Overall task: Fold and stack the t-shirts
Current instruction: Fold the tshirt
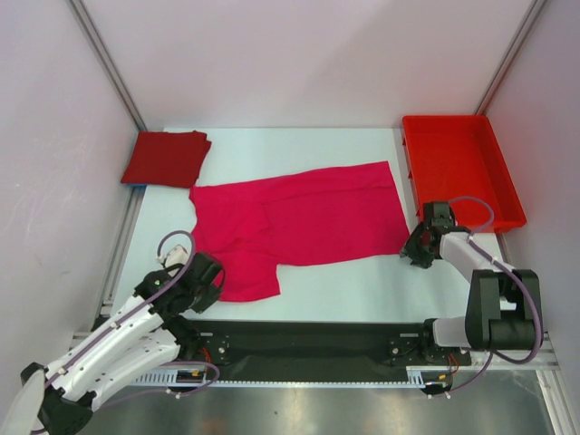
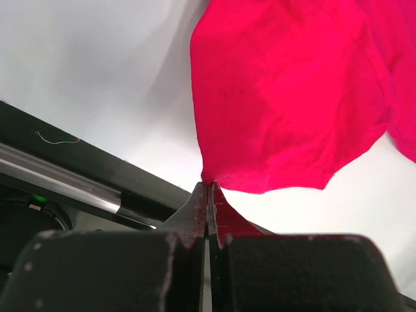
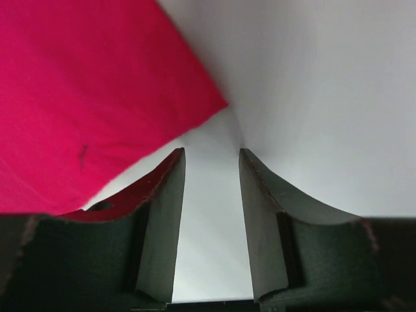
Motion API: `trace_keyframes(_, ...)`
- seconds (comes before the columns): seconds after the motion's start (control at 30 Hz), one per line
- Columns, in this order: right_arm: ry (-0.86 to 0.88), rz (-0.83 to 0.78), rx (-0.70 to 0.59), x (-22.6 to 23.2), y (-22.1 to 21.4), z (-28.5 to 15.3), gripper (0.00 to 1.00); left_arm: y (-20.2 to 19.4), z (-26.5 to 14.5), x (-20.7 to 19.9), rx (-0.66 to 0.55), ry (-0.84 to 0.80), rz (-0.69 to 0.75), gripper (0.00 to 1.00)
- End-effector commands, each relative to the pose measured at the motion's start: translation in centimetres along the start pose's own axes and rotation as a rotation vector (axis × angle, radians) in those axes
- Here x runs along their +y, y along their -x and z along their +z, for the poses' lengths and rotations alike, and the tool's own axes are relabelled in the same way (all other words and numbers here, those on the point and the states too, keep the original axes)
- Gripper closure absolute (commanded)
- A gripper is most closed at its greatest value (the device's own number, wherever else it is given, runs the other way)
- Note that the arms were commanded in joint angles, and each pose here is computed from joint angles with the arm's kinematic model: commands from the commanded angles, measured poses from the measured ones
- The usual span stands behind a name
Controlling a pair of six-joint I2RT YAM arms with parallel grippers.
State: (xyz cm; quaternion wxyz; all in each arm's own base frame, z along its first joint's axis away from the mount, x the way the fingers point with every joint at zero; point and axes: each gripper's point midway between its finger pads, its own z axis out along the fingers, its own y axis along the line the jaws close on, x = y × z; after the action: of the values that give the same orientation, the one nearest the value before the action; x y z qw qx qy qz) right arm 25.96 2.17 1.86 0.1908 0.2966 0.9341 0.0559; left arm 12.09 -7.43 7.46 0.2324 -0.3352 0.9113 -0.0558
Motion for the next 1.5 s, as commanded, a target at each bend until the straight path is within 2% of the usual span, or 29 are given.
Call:
trace_keyframes(0.0, 0.015, 0.117, -0.193, -0.2, 3.4, 0.0, 0.56, 0.5, -0.8, -0.2, -0.014, -0.022, 0.003, 1.0)
trace_keyframes(0.17, -0.018, 0.135, -0.266, -1.0, 4.7, 0.5, 0.55, 0.6, -1.4, 1.2, -0.021, 0.0, -0.012, 1.0)
trace_keyframes(0.33, -0.02, 0.138, -0.222, -0.8, 4.2, 1.2, 0.56, 0.9, -1.9, 1.2, -0.04, -0.044, -0.041, 1.0)
trace_keyframes(0.53, -0.001, 0.146, -0.223, -0.9, 3.3, 1.0, 0.56, 1.2, -1.8, 1.0, -0.048, -0.021, -0.008, 1.0)
trace_keyframes(0.7, -0.012, 0.151, -0.19, -0.9, 2.8, 1.9, 0.6, 2.0, -2.6, 0.6, -0.075, -0.041, -0.003, 1.0)
trace_keyframes(0.93, -0.034, 0.105, -0.17, -1.3, 2.6, 1.7, 0.98, 3.0, -4.1, 0.3, -0.102, -0.081, -0.011, 1.0)
trace_keyframes(0.97, -0.04, 0.093, -0.168, -1.4, 2.6, 1.5, 0.99, 3.1, -4.2, 0.3, -0.104, -0.086, -0.013, 1.0)
trace_keyframes(1.17, -0.074, 0.038, -0.082, -1.9, 0.9, -0.3, 1.0, 2.2, -4.8, 0.8, -0.058, -0.104, -0.024, 1.0)
trace_keyframes(1.3, -0.06, 0.016, -0.082, -1.5, 0.9, -1.6, 1.0, 2.1, -5.1, 0.8, -0.054, -0.127, -0.031, 1.0)
trace_keyframes(1.47, -0.03, -0.058, -0.09, 0.4, 1.8, -2.2, 1.0, 4.7, -6.5, -1.6, -0.157, -0.202, 0.024, 0.99)
